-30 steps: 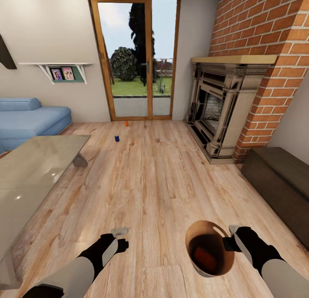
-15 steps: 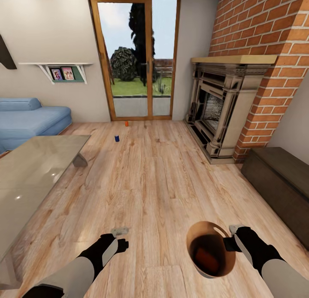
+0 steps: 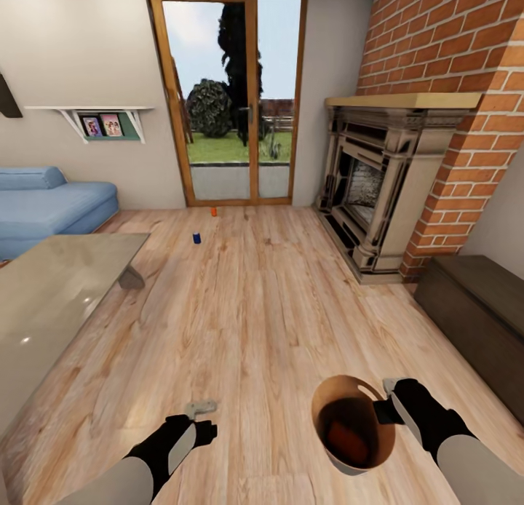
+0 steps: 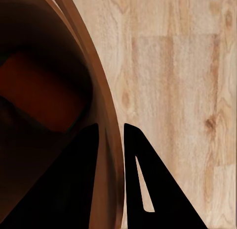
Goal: Put the three can of soda from the living room inside the tash can in the kitchen.
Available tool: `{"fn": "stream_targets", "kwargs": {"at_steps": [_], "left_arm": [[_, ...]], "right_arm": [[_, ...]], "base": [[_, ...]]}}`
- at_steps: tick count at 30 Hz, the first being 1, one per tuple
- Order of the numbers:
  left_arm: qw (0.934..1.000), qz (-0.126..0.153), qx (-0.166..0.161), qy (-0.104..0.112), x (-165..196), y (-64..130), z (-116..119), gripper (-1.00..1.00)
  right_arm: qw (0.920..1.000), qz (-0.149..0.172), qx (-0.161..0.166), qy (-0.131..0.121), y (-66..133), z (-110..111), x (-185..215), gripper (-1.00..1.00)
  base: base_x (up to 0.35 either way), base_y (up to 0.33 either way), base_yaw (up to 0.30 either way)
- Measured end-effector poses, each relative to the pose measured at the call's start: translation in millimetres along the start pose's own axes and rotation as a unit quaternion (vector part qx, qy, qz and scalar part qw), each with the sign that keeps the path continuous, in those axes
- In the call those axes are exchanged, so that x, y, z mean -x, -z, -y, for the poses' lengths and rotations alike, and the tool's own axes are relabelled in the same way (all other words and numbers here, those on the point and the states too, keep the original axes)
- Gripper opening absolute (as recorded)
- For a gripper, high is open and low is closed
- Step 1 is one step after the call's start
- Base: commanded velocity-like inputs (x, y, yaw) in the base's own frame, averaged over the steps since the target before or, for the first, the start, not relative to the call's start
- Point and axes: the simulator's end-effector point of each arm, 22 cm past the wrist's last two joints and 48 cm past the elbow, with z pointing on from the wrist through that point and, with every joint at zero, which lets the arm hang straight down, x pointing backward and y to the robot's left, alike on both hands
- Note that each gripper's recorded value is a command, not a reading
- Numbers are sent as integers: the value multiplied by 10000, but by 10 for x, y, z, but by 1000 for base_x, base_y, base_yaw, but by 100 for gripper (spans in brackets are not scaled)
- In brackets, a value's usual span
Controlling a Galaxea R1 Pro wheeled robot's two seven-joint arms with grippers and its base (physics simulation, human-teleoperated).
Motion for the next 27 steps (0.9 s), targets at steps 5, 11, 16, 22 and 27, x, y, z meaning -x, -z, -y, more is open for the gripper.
{"fn": "stream_targets", "kwargs": {"at_steps": [5,11,16,22,27], "left_arm": [[9997,-244,23,-3,-390,-57,-50,100],[9996,-265,24,-4,-413,-72,-52,100],[9996,-282,25,-3,-430,-85,-53,100],[9995,-308,29,-6,-453,-100,-57,100],[9995,-323,30,-4,-466,-111,-58,100]], "right_arm": [[9966,0,574,-599,17,-265,26,-100],[9986,-49,366,-384,-15,-181,-16,-100],[9990,-79,297,-316,-36,-154,-38,-100],[9986,-99,364,-378,-54,-189,-50,-100],[9985,-121,380,-386,-70,-201,-66,-100]], "base": [[341,0,0],[347,0,0],[348,0,0],[349,0,0],[349,0,0]]}}
